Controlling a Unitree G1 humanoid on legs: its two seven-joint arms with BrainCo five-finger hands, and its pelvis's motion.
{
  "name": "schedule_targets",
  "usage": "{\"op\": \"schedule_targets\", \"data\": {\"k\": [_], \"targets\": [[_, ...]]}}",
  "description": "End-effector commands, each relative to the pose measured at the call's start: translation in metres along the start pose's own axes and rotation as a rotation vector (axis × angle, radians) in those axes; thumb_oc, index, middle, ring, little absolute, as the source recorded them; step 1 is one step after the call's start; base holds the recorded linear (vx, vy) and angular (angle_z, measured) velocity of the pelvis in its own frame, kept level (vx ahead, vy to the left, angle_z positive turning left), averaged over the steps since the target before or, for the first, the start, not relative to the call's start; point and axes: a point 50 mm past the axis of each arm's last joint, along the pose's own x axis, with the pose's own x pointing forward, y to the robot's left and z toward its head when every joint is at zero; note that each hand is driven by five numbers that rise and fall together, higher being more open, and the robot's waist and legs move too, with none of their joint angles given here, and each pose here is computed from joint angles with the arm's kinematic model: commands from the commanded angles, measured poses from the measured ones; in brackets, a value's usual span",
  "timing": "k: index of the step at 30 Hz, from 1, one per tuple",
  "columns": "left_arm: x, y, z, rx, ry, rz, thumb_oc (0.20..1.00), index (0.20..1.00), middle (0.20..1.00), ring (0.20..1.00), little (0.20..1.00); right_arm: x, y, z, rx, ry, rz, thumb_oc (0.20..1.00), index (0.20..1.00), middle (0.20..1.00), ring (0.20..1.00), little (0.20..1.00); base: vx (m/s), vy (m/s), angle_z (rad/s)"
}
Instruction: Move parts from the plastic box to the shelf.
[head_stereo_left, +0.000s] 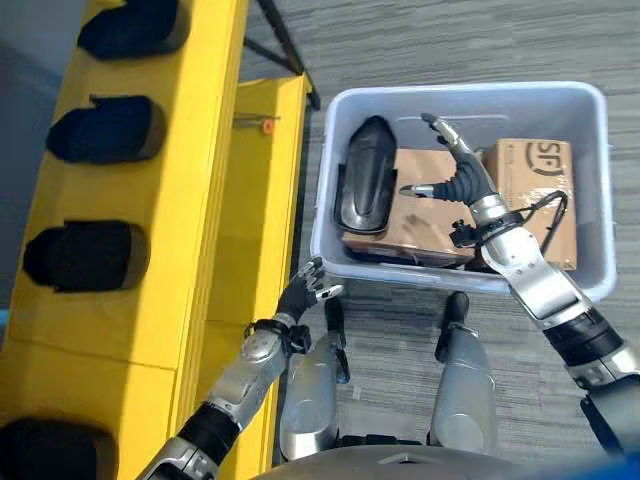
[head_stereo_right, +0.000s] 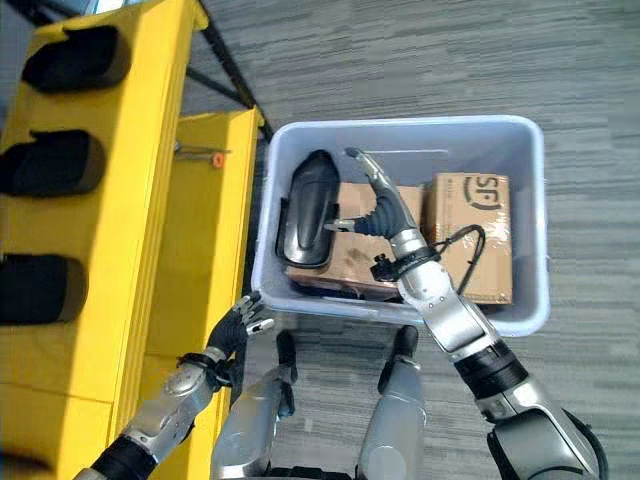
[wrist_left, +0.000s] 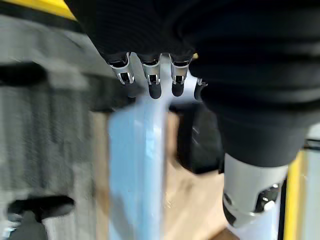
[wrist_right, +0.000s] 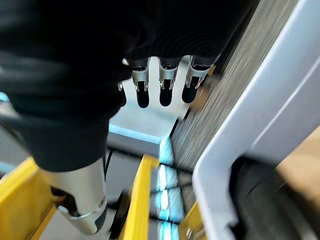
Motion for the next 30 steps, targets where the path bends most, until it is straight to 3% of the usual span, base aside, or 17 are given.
{"op": "schedule_targets", "data": {"k": [1, 6, 10, 13, 19, 23, 25, 27, 30], "targets": [[-0.002, -0.011, 0.022, -0.017, -0.12, -0.063, 1.0, 1.0, 1.0, 1.0, 1.0, 0.009, -0.008, 0.027, -0.066, -0.179, 0.037, 1.0, 1.0, 1.0, 1.0, 1.0, -0.15, -0.068, 0.28], [-0.004, -0.016, 0.028, 0.009, -0.129, -0.121, 1.0, 1.0, 1.0, 1.0, 1.0, 0.04, -0.014, 0.033, -0.145, -0.205, 0.071, 1.0, 1.0, 1.0, 1.0, 1.0, -0.08, -0.11, 0.37], [-0.004, -0.024, 0.03, 0.007, -0.134, -0.166, 1.0, 1.0, 1.0, 1.0, 1.0, 0.064, -0.037, 0.004, -0.114, -0.011, -0.12, 1.0, 1.0, 1.0, 1.0, 1.0, -0.04, -0.049, 0.04], [-0.005, -0.026, 0.028, -0.002, -0.13, -0.164, 1.0, 1.0, 1.0, 1.0, 1.0, 0.068, -0.04, -0.003, -0.185, 0.018, -0.113, 1.0, 1.0, 1.0, 1.0, 1.0, -0.01, 0.002, -0.02], [-0.007, -0.029, 0.023, -0.005, -0.124, -0.182, 1.0, 1.0, 1.0, 1.0, 1.0, 0.069, -0.044, -0.023, -0.084, 0.165, -0.19, 1.0, 1.0, 1.0, 1.0, 1.0, 0.0, -0.003, 0.03], [-0.006, -0.029, 0.023, -0.016, -0.127, -0.195, 1.0, 1.0, 1.0, 1.0, 1.0, 0.064, -0.045, -0.037, -0.142, 0.229, -0.163, 1.0, 1.0, 1.0, 1.0, 1.0, 0.0, 0.004, 0.06], [-0.005, -0.03, 0.024, -0.019, -0.122, -0.197, 1.0, 1.0, 1.0, 1.0, 1.0, 0.065, -0.048, -0.04, -0.264, 0.234, -0.159, 1.0, 1.0, 1.0, 1.0, 1.0, 0.0, 0.0, 0.0], [-0.005, -0.031, 0.022, -0.028, -0.115, -0.208, 1.0, 1.0, 1.0, 1.0, 1.0, 0.07, -0.06, -0.035, -0.562, 0.17, -0.192, 1.0, 1.0, 1.0, 1.0, 1.0, 0.01, -0.001, 0.02], [-0.004, -0.031, 0.019, -0.019, -0.11, -0.213, 1.0, 1.0, 1.0, 1.0, 1.0, 0.078, -0.073, -0.027, -0.831, 0.159, -0.18, 1.0, 1.0, 1.0, 1.0, 1.0, -0.01, 0.003, 0.05]]}}
